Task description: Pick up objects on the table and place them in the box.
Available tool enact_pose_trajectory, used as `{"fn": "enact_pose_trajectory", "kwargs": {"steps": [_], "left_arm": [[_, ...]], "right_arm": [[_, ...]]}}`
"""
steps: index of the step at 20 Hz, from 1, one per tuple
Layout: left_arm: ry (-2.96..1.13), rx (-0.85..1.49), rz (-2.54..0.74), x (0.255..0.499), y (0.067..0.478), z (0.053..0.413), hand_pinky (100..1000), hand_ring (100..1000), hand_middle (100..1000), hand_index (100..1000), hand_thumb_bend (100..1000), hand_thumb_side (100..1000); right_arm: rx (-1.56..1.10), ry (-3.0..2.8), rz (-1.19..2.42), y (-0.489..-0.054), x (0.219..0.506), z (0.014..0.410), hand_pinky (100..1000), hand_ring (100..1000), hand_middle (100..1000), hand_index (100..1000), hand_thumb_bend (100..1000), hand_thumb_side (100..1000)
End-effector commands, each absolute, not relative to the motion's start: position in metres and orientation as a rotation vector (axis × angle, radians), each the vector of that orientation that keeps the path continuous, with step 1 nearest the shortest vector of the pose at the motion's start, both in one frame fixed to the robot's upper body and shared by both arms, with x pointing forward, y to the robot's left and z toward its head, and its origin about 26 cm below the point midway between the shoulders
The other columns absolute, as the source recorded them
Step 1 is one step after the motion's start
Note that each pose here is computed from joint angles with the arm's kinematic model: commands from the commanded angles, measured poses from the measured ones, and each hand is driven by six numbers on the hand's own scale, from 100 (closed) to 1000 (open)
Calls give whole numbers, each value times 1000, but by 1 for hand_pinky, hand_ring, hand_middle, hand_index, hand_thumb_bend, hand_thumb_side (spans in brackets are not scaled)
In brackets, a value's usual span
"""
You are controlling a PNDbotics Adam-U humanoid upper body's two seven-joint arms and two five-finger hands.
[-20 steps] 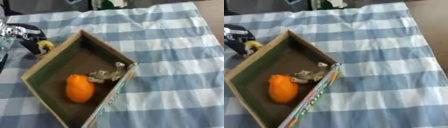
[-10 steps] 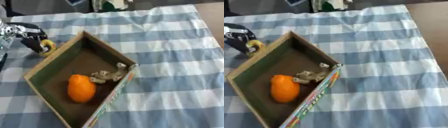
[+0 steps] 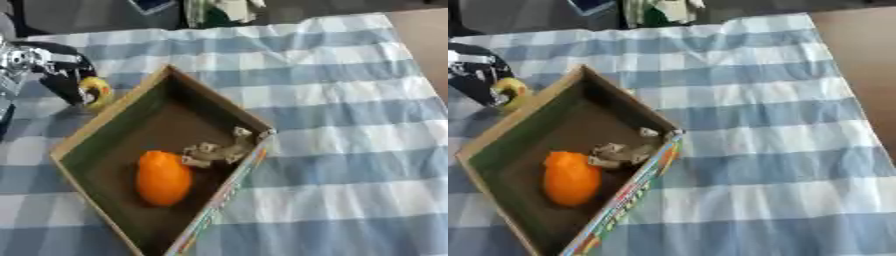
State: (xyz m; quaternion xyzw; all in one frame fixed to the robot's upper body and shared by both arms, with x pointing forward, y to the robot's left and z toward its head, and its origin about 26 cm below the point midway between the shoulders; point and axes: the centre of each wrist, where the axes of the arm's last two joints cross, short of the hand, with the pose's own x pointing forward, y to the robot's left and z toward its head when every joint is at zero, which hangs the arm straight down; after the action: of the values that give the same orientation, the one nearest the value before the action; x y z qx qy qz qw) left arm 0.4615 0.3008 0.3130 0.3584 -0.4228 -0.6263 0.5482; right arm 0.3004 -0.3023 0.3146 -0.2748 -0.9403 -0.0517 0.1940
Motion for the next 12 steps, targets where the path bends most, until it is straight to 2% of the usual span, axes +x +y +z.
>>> {"fn": "enact_pose_trajectory", "kwargs": {"steps": [1,5,9,12], "left_arm": [[-1046,903,-1452,452,308,338,498,655,603,695,100,286],[-1095,915,-1455,446,301,348,441,606,531,620,100,301],[-1151,928,-1466,438,294,358,428,598,519,609,100,342],[-1196,957,-1496,429,286,368,422,595,516,605,100,339]], "right_arm": [[-779,-2663,-148,-303,295,323,698,780,696,776,100,694],[-777,-2660,-150,-303,295,322,698,780,695,776,100,694],[-777,-2659,-152,-303,295,322,698,780,695,776,100,694],[-775,-2660,-153,-303,295,322,698,780,695,775,100,692]]}}
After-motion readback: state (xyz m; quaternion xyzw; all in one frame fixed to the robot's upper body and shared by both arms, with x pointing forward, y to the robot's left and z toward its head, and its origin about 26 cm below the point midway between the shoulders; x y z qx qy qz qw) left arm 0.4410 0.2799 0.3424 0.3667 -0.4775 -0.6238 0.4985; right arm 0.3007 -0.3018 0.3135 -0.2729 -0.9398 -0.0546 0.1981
